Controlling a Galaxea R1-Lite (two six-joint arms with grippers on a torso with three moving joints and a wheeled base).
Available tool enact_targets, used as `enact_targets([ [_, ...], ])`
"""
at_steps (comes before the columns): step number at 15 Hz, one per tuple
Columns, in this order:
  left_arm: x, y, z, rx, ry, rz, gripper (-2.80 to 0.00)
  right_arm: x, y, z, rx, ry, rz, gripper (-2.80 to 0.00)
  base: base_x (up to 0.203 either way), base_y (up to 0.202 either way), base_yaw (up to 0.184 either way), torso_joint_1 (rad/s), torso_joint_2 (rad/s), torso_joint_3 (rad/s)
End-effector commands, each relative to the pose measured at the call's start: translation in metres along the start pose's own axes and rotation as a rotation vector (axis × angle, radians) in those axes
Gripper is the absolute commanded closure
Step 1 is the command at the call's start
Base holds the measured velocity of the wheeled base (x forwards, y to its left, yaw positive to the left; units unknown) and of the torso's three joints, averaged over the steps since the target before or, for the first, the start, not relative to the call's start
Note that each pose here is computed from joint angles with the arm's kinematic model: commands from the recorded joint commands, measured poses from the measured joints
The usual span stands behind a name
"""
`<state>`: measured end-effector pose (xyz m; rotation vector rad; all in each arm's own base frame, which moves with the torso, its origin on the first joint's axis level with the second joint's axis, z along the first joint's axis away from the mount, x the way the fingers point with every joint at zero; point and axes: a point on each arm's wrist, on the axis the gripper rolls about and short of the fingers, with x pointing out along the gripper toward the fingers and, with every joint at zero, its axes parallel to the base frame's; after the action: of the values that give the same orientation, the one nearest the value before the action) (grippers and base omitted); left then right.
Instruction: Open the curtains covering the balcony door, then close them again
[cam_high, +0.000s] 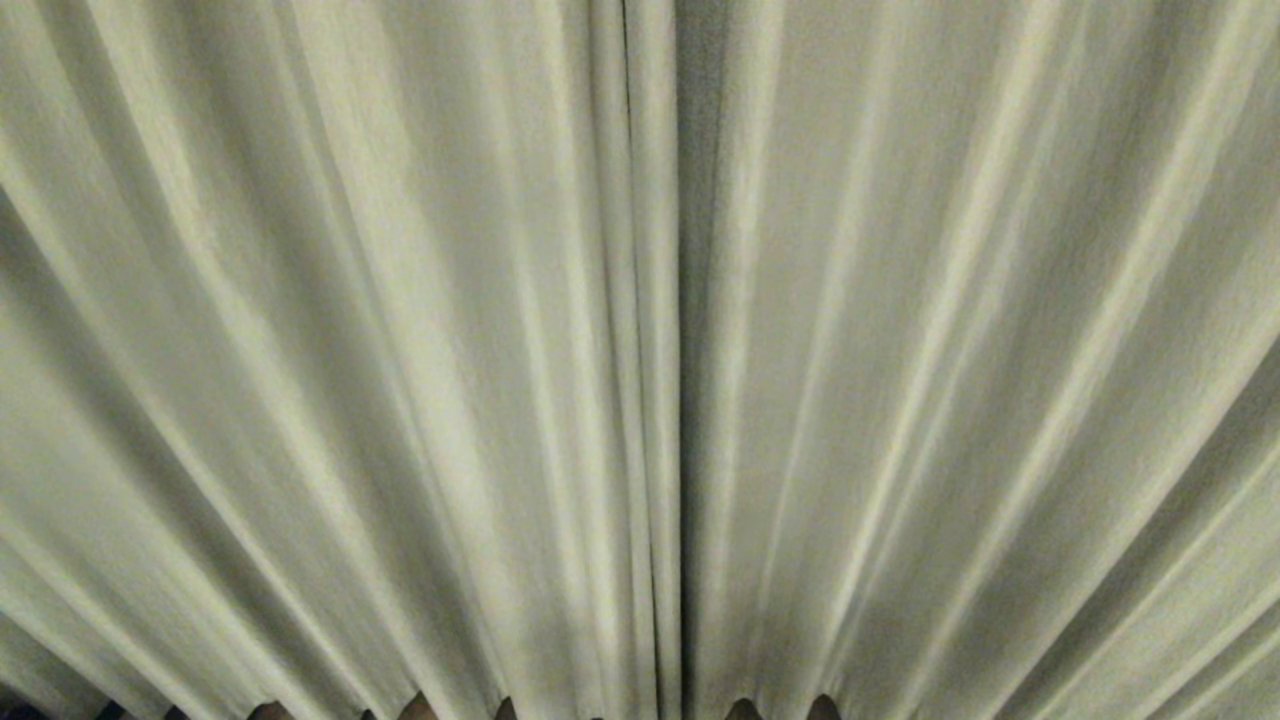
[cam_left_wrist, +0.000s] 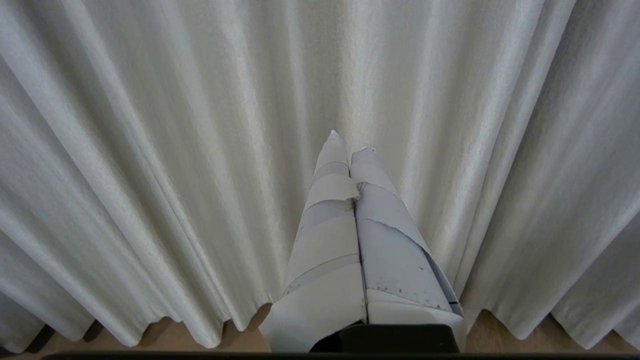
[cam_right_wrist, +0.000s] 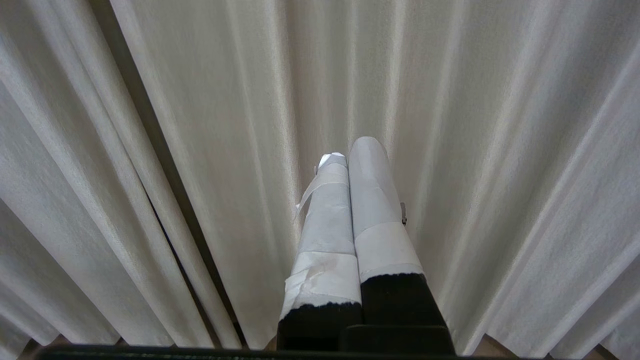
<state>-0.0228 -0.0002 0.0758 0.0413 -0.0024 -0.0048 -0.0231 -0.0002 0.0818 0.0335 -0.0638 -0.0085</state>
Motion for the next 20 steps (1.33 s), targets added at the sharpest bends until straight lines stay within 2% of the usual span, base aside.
enact_targets([
  [1, 0.0, 0.0, 0.0, 0.0, -0.001, 0.0, 0.0, 0.0001, 0.0, 0.0001, 0.0, 0.001, -0.001, 0.0, 0.0, 0.0, 0.0, 0.0, 0.0, 0.0],
  [20, 0.0, 0.0, 0.0, 0.002, -0.001, 0.0, 0.0, 0.0001, 0.0, 0.0001, 0.001, 0.001, 0.0, 0.0, 0.0, 0.0, 0.0, 0.0, 0.0, 0.0],
])
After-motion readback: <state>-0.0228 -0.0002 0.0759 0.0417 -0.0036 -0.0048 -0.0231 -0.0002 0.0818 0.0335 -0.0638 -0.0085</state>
